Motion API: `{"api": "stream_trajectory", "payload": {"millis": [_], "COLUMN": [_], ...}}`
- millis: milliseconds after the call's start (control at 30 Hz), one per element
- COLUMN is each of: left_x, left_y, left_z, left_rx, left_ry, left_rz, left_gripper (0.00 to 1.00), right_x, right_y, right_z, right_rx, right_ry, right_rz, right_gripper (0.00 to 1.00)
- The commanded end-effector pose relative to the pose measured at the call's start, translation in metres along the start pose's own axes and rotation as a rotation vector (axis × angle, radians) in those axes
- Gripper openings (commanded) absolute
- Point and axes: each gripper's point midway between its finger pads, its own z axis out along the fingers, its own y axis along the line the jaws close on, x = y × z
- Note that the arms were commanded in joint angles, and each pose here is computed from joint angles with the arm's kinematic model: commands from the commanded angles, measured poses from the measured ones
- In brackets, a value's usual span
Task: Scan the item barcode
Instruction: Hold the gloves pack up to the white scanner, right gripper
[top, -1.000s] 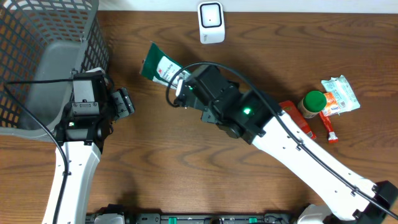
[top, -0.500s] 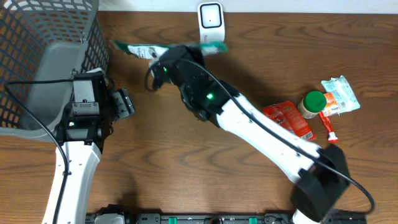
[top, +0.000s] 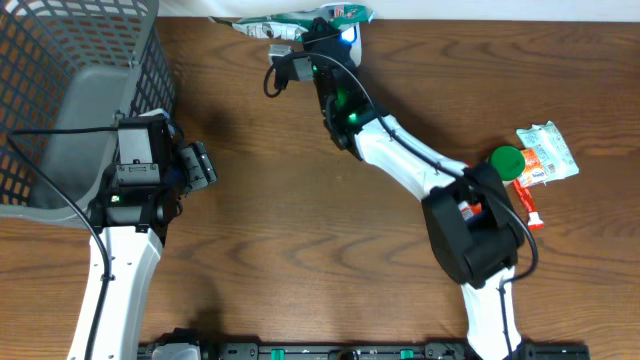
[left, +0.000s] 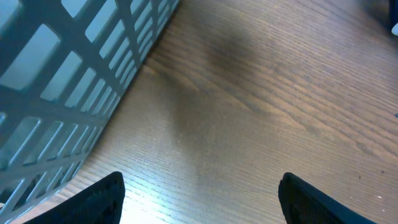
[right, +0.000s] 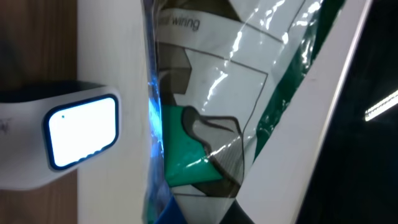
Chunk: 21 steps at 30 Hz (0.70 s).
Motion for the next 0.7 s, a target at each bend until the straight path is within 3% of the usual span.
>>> {"api": "stream_trajectory", "payload": {"millis": [0, 233, 333, 533, 667], "left_x": [-0.004, -0.004, -0.004, -0.004, -0.004], "left_y": [0.002, 0.002, 0.002, 0.002, 0.002], "left_z": [-0.001, -0.001, -0.001, -0.001, -0.001], "left_rx": [-0.011, -0.011, -0.011, -0.011, -0.011], "left_ry": [-0.012, -0.011, -0.011, -0.011, -0.011], "left_rz": [0.006, 0.006, 0.006, 0.006, 0.006], "left_gripper": [0.80, 0.80, 0.80, 0.80, 0.80], "right_x": [-0.005, -0.008, -0.012, -0.011, -0.017], "right_y": [0.020, 0.027, 0.050, 0.084, 0.096], "right_z": [0.022, 0.066, 0.069, 0.066, 0.061], "right_rx": [0.021, 0.059, -0.036, -0.171, -0.223], "right_ry": [-0.053, 0.002, -0.016, -0.002, -0.003], "right_rz": [-0.020, -0.042, -0.057, 0.126, 0.153], "right_gripper": [0.01, 0.01, 0.01, 0.01, 0.01]}}
